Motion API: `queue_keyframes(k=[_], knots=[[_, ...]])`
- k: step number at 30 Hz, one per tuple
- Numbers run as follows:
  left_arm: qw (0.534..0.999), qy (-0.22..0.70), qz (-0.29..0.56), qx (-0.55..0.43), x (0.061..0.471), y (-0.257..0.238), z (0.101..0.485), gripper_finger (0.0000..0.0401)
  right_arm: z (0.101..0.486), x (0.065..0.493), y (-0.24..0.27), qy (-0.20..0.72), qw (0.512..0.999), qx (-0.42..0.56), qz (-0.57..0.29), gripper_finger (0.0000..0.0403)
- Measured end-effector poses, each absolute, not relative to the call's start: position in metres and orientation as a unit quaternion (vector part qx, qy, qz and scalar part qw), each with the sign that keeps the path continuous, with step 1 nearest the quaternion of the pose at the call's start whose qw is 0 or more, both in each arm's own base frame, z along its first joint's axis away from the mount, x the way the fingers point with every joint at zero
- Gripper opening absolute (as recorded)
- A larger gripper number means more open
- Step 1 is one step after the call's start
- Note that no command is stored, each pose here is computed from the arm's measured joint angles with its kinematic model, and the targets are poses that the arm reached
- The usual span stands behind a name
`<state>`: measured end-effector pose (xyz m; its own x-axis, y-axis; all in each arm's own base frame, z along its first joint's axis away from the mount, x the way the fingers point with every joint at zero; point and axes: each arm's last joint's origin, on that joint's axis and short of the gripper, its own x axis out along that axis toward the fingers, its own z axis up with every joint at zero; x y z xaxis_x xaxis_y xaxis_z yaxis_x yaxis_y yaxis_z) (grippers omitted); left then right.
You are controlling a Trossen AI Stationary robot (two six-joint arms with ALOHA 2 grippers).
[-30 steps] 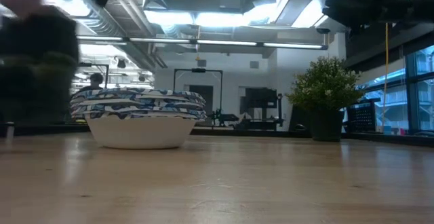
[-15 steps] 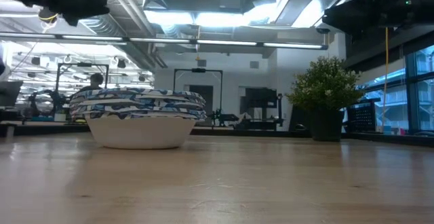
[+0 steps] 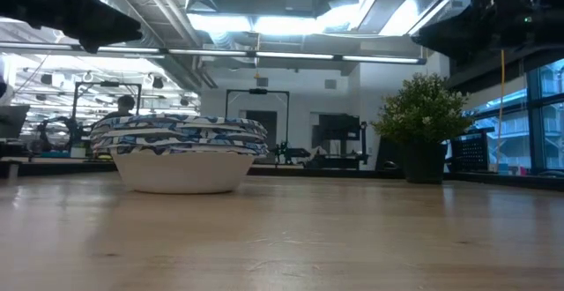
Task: Nest bowls inside each other
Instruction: Return to Home Position
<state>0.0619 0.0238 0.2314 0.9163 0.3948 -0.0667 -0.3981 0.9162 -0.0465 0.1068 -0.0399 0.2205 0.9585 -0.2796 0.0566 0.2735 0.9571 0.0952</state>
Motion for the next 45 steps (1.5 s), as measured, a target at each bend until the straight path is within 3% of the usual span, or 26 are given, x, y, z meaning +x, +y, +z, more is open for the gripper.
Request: queue_keyframes(k=[17, 26, 45], knots=[[0.973, 0.032, 0.229, -0.012, 0.0611, 0.0252, 0.2315, 0.0161, 0.2141, 0.1071, -0.0420, -0.052, 0.983, 0.036, -0.171, 0.0117], [0.935, 0.046, 0.352, -0.006, 0.0567, 0.0314, 0.2289, 0.0161, 0.2111, 0.1056, -0.0459, -0.039, 0.969, 0.031, -0.242, 0.0117], [0.943, 0.049, 0.328, -0.012, 0.0602, 0.0311, 0.2235, 0.0161, 0.2103, 0.1056, -0.0459, -0.034, 0.969, 0.029, -0.243, 0.0117]])
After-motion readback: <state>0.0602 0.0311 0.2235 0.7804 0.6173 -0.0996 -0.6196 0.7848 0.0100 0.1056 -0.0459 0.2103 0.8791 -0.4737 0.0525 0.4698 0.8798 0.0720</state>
